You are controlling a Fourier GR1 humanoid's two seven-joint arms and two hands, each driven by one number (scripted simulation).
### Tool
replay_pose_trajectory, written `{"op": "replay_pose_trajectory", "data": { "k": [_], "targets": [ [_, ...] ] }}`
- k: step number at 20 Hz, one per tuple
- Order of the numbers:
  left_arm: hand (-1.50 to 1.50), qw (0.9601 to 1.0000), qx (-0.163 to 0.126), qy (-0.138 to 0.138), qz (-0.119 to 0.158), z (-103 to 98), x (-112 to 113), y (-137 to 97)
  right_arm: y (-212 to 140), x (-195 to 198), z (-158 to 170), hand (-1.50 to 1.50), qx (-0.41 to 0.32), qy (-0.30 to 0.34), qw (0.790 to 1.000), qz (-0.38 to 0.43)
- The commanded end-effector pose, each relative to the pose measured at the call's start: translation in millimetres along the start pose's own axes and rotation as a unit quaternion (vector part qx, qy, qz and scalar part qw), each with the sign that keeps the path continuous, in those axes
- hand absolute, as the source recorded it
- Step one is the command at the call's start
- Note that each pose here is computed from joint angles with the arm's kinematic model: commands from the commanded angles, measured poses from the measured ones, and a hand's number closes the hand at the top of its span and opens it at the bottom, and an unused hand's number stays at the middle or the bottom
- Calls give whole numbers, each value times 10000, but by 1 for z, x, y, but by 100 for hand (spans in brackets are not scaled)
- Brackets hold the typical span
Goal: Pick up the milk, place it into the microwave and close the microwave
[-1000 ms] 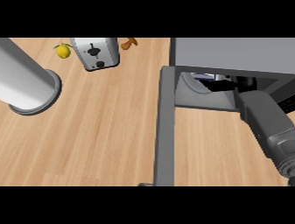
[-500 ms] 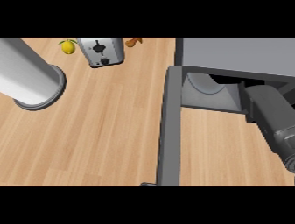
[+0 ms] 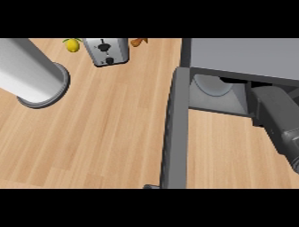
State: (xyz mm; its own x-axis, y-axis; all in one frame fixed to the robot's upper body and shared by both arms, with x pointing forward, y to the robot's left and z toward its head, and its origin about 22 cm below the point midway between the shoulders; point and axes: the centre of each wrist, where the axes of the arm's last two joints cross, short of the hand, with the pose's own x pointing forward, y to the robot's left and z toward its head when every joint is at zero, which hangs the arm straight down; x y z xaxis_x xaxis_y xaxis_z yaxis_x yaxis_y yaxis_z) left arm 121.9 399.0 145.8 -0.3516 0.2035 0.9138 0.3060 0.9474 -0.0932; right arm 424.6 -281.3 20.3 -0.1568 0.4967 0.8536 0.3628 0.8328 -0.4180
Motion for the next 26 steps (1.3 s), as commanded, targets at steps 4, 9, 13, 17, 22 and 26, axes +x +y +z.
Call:
{"op": "replay_pose_trajectory", "data": {
  "k": [4, 9, 13, 17, 22, 26],
  "targets": [
    [-150, 9999, -103, -29, -33, -10, -2, 1, -31, 13, -24, 150, -156, -195, 9995, 195],
    [-150, 9998, -79, -20, -186, -11, 2, 4, -34, 7, -21, 150, -231, -132, 9994, 234],
    [-150, 9993, -77, 65, -347, -13, 5, 8, -42, 5, -22, 150, -223, -206, 9992, 277],
    [-150, 9992, -139, 85, -377, -16, 3, 6, -48, 12, -30, 150, -333, -188, 9989, 262],
    [-150, 9992, -114, 81, -380, -19, 2, 8, -33, 29, -38, -150, -339, -375, 9985, -232],
    [-150, 9987, -260, 169, -393, -24, -2, 7, -7, 42, -36, -150, 448, -377, 9971, -484]
  ]
}}
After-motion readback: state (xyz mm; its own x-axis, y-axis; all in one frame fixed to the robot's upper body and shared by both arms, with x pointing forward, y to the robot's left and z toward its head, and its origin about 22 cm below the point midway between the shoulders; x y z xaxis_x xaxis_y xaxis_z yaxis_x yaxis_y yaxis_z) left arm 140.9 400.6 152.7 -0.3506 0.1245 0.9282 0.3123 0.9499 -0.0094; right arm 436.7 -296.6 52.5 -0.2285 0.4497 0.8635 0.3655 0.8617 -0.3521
